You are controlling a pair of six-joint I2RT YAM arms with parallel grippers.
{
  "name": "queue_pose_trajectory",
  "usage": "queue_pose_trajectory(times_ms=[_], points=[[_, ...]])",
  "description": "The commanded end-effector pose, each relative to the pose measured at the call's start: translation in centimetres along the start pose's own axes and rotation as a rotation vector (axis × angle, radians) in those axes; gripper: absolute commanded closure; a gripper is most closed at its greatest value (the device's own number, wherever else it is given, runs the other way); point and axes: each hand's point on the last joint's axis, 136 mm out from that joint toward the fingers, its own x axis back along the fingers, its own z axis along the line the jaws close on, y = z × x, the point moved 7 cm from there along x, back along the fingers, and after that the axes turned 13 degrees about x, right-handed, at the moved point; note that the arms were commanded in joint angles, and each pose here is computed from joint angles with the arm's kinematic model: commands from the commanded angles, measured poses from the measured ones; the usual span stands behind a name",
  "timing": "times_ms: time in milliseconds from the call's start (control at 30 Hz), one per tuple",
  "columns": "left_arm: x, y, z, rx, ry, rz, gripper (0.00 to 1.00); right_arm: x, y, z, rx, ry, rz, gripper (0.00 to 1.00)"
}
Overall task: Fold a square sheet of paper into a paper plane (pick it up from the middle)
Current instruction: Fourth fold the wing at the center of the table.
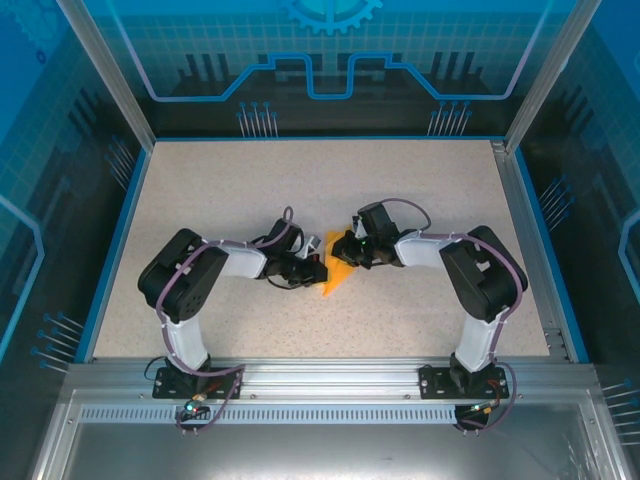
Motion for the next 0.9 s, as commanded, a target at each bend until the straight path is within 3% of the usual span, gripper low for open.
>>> queue_pose_trajectory(times_ms=[0, 333, 867], points=[[0.3, 0.5, 0.5, 0.041, -0.046, 0.005, 1.00, 1.8, 0.6, 0.6, 0.033, -0.005, -0.041, 0.86], [0.0, 0.6, 0.5, 0.053, -0.054, 0.028, 1.00, 0.5, 0.4, 3.1, 0.106, 0.079, 0.018, 0.88], [-0.3, 0.5, 1.4, 0.098, -0.038, 0.034, 1.00, -1.6, 1.4, 0.6, 0.049, 0.021, 0.032, 0.88]])
